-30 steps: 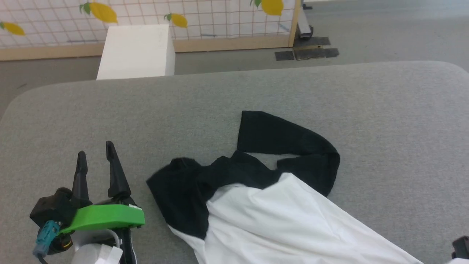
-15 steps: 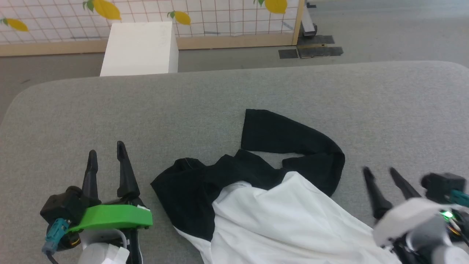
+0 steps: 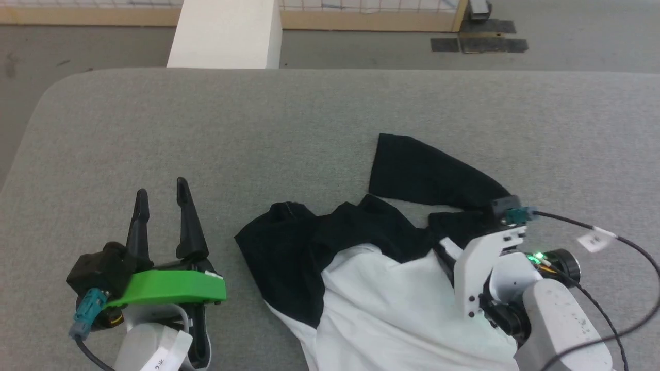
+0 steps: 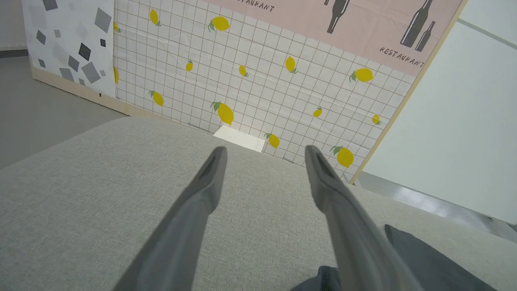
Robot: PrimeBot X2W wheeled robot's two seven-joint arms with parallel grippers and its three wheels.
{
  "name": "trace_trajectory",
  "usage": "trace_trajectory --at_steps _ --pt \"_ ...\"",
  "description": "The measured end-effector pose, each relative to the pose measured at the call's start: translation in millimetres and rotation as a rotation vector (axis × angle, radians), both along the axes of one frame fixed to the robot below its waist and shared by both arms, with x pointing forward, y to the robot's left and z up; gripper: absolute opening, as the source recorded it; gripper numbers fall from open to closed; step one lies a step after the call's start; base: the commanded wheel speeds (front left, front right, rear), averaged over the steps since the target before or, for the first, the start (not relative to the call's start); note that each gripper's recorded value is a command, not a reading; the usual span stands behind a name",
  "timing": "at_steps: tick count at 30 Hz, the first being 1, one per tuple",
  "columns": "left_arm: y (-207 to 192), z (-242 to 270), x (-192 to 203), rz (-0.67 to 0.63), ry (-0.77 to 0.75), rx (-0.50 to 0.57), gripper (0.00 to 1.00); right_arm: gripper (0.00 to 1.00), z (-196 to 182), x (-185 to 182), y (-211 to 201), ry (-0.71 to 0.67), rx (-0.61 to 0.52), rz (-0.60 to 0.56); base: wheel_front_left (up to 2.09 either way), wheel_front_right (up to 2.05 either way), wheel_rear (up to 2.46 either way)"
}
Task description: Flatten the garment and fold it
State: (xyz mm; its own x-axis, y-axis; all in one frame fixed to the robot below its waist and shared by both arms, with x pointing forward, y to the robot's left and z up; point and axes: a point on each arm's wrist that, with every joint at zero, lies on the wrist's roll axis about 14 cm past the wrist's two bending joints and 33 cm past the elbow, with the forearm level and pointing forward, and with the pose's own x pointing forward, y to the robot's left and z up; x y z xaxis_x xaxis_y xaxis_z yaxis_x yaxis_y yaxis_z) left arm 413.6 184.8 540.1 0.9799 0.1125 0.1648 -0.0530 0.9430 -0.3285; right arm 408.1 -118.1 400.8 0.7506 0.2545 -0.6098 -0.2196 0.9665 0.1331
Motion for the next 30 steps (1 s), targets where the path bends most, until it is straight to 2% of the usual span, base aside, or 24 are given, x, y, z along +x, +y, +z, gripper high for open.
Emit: trace_trajectory --at_steps 4,5,6,7,10,11,16,21,24,25,26,27,30 --pt "5.7 -5.7 -0.8 0.02 0.018 0.002 1.0 1.0 -23.9 -5.0 8.1 0.174 -0.085 0.079 0.0 0.0 0.0" --pt "6.6 -6.7 -1.0 0.023 0.021 0.003 1.0 0.72 -24.9 -3.9 8.6 0.198 -0.099 0.09 0.0 0.0 0.0" --pt "7.5 -7.9 -1.3 0.026 0.025 0.003 1.0 0.24 -25.0 -1.9 9.0 0.216 -0.113 0.1 0.0 0.0 0.0" --pt "8.2 -9.0 -1.5 0.03 0.029 0.002 1.0 0.0 -24.3 0.2 8.6 0.216 -0.118 0.104 0.0 0.0 0.0" --pt "9.8 -10.5 -1.6 0.037 0.034 -0.002 1.0 0.0 -17.5 11.2 -1.0 0.159 -0.1 0.058 0.0 0.0 0.0" --pt "5.8 -5.3 -0.9 0.028 0.02 -0.005 1.0 0.0 20.0 38.6 -65.4 -0.075 -0.064 -0.181 0.0 0.0 0.0" --pt "1.2 1.6 -1.5 0.015 0.0 -0.007 1.0 0.0 59.5 42.2 -134.3 -0.244 -0.067 -0.408 0.0 0.0 0.0" --pt "-3.2 5.3 -1.2 0.002 -0.01 -0.009 1.0 0.0 69.2 9.8 -203.9 -0.283 -0.085 -0.637 0.0 0.0 0.0" --pt "-7.2 4.6 -0.7 -0.01 -0.008 -0.011 1.0 0.0 45.6 -22.3 -221.9 -0.194 -0.102 -0.697 0.0 0.0 0.0" --pt "-9.6 4.6 -0.1 -0.018 -0.009 -0.011 1.0 0.04 36.3 -30.9 -221.2 -0.162 -0.095 -0.7 0.0 0.0 0.0" --pt "-11.9 4.7 0.6 -0.025 -0.009 -0.012 1.0 0.46 27.9 -36.6 -216.1 -0.136 -0.075 -0.692 0.0 0.0 0.0" --pt "-14.5 4.6 1.1 -0.034 -0.01 -0.013 1.0 1.0 22.9 -39.8 -210.8 -0.124 -0.055 -0.684 0.0 0.0 0.0" --pt "-25.3 4.0 2.8 -0.068 -0.009 -0.015 1.0 1.0 21.8 -42.8 -194.6 -0.162 0.01 -0.659 0.0 0.0 0.0"
